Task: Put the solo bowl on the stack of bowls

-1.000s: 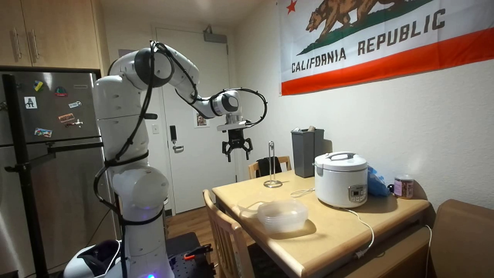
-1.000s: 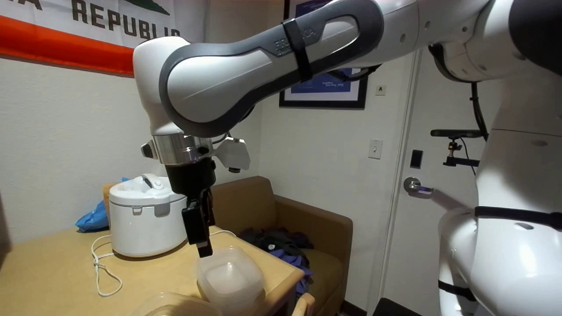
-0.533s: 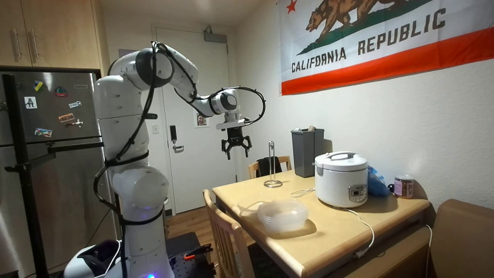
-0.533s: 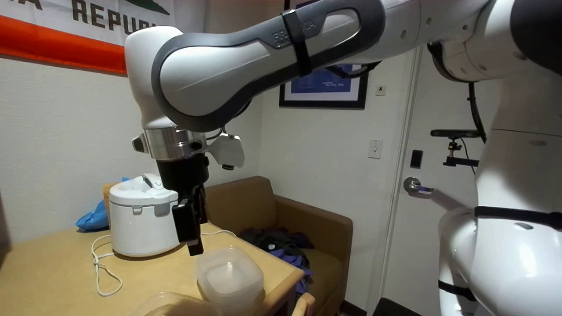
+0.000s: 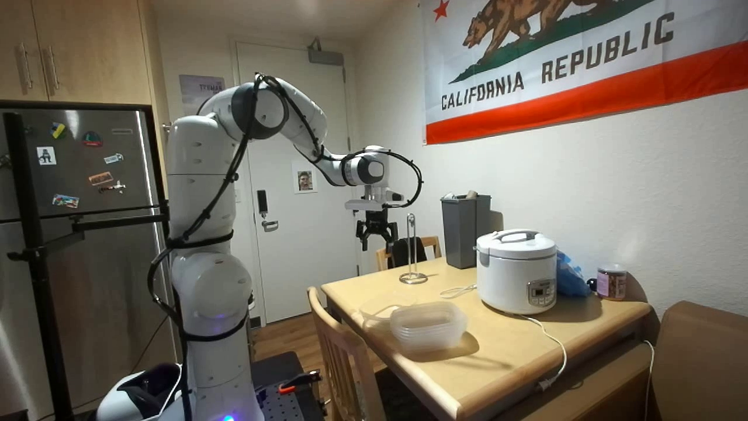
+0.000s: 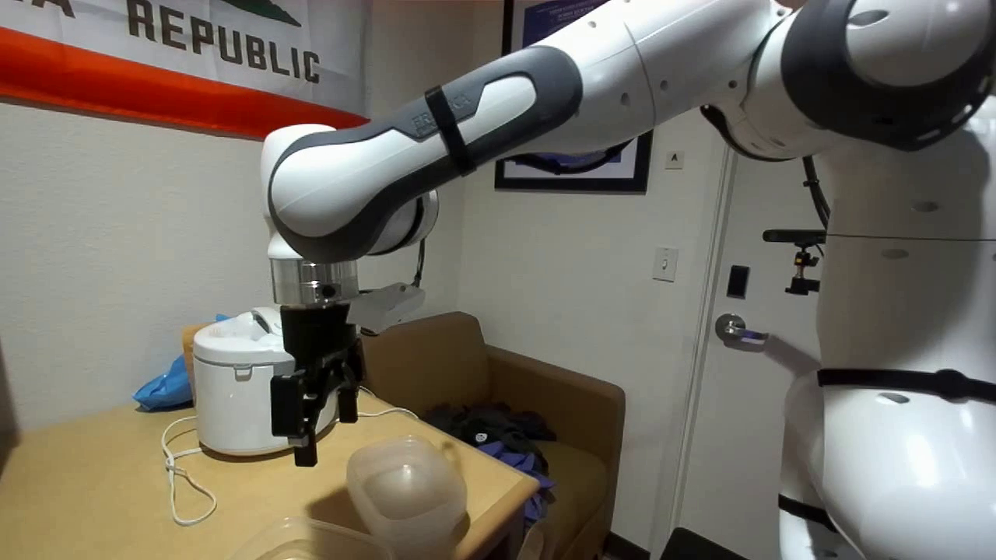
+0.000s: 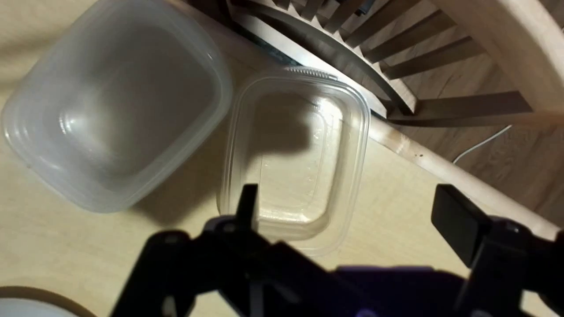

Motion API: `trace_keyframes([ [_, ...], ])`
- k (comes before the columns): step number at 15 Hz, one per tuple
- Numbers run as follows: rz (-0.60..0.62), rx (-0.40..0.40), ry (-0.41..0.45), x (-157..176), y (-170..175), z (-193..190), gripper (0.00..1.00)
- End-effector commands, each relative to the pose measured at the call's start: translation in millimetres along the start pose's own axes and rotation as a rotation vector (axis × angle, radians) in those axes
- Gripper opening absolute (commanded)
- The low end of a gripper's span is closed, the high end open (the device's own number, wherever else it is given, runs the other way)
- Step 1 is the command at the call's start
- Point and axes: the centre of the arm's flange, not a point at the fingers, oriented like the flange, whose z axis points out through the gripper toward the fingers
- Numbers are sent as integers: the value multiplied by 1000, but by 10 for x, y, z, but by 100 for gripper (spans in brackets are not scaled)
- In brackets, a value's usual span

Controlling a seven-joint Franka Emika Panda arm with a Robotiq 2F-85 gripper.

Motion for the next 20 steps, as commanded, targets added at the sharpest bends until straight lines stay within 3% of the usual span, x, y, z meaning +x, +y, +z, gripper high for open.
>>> trace_keyframes([
  [1, 94, 45, 33, 245, 184, 300, 100],
  [4, 105, 51, 18, 361, 209, 573, 100],
  [6, 41, 39, 2, 343, 128, 573, 100],
  [11, 53, 38, 5, 319, 101, 663, 100],
  [17, 121, 70, 76, 596, 419, 1068, 100],
  [20, 154, 59, 45, 722, 616, 1395, 100],
])
